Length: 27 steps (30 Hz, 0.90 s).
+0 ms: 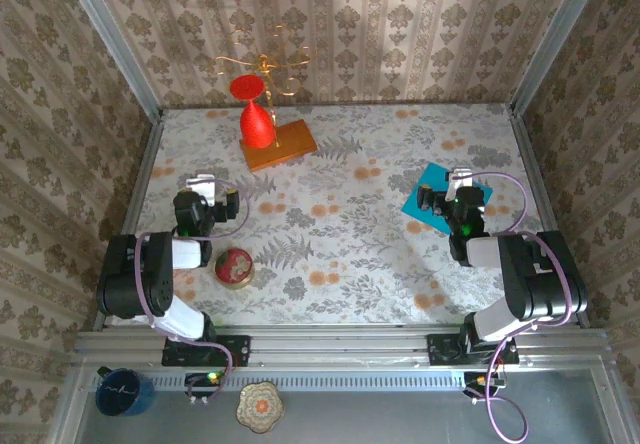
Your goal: Fold a paper plane with a square sheet of paper (pick it up from the middle)
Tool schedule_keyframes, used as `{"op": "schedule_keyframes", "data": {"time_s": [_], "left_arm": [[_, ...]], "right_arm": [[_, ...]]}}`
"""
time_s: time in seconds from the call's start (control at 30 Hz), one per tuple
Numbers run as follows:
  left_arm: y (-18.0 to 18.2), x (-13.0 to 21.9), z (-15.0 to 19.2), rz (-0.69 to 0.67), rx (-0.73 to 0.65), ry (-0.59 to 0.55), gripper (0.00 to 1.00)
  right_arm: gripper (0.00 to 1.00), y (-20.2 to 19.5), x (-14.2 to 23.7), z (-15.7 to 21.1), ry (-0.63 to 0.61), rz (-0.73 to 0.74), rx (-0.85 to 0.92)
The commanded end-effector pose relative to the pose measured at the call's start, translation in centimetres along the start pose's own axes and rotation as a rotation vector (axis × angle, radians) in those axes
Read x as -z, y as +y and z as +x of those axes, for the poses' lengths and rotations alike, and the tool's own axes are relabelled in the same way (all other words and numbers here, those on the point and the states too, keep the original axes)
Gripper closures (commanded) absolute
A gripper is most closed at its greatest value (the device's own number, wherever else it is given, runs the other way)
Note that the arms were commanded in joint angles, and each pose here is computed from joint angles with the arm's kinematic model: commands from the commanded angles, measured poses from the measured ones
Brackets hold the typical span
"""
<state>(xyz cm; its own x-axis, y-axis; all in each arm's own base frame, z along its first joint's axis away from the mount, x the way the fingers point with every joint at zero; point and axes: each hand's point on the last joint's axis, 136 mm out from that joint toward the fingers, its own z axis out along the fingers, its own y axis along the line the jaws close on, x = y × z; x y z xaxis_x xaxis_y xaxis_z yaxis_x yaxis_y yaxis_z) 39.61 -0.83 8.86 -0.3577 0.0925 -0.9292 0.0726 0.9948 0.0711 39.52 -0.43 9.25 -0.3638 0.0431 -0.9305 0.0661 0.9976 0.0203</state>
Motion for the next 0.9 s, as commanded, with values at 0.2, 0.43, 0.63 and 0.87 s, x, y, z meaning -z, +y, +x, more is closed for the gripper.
{"op": "schedule_keyframes", "data": {"time_s": [0.2, 0.43, 0.63, 0.87], "left_arm": [[0.21, -0.2, -0.77, -0.007, -0.008, -0.02, 0.0], [0.23, -0.2, -0.77, -0.005, -0.004, -0.02, 0.0], [0.18, -0.23, -0.67, -0.004, -0.007, -0.017, 0.0], [0.25, -0.21, -0.73, -0.007, -0.007, -0.019, 0.0]], "right_arm": [[0.0, -0.1, -0.32, -0.58, -0.014, 0.001, 0.014], [0.0, -0.09, -0.38, -0.59, -0.012, 0.0, 0.013], [0.0, -0.06, -0.48, -0.57, -0.008, -0.001, 0.013], [0.0, -0.04, -0.52, -0.56, -0.005, -0.002, 0.013]]}}
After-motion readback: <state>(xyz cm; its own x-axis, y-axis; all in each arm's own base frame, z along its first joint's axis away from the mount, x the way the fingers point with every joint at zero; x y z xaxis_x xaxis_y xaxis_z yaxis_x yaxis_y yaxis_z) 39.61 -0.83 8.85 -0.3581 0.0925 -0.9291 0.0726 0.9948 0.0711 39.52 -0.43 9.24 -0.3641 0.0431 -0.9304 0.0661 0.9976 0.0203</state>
